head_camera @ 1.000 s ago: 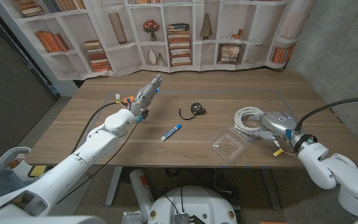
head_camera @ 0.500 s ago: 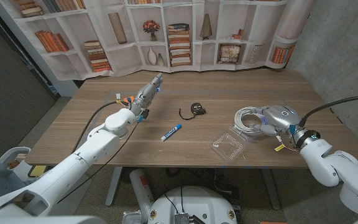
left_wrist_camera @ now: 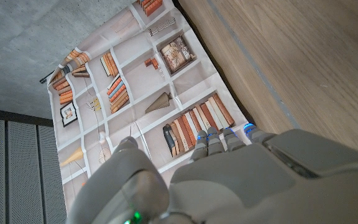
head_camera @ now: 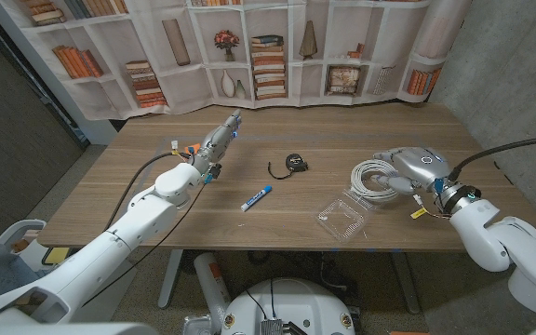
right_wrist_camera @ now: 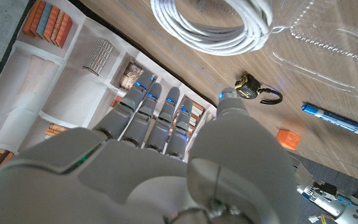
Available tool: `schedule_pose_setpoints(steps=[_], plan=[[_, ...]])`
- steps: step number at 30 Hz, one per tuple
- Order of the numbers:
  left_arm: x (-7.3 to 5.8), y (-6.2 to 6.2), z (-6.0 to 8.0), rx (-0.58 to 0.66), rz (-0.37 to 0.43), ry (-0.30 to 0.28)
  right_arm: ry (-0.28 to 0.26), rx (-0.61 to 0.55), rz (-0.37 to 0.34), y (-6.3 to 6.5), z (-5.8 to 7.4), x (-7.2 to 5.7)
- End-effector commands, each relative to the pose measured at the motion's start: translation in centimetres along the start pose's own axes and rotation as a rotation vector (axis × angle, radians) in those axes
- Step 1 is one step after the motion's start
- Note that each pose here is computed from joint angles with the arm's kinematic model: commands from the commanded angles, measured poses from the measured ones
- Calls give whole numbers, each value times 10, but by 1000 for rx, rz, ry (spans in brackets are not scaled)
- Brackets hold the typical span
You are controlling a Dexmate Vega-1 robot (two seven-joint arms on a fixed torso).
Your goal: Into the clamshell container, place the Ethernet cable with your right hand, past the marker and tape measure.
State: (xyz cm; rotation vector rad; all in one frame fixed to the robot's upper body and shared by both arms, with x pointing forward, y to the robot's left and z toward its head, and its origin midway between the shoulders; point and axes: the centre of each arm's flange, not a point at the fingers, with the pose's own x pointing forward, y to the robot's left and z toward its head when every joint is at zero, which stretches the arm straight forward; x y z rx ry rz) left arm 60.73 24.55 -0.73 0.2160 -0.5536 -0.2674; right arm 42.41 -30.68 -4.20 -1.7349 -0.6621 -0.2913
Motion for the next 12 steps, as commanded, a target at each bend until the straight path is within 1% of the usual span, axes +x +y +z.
schedule_pose_setpoints(steps=[1,6,12], plan=[[1,4,0,-3,-3,-10,-10,-30,-60,-23,3,6],[2,5,0,-8,-1,-15,-13,-34,-79,-27,5,10],[0,8,-2,-3,-1,-11,-15,-26,-87,-26,8,14]])
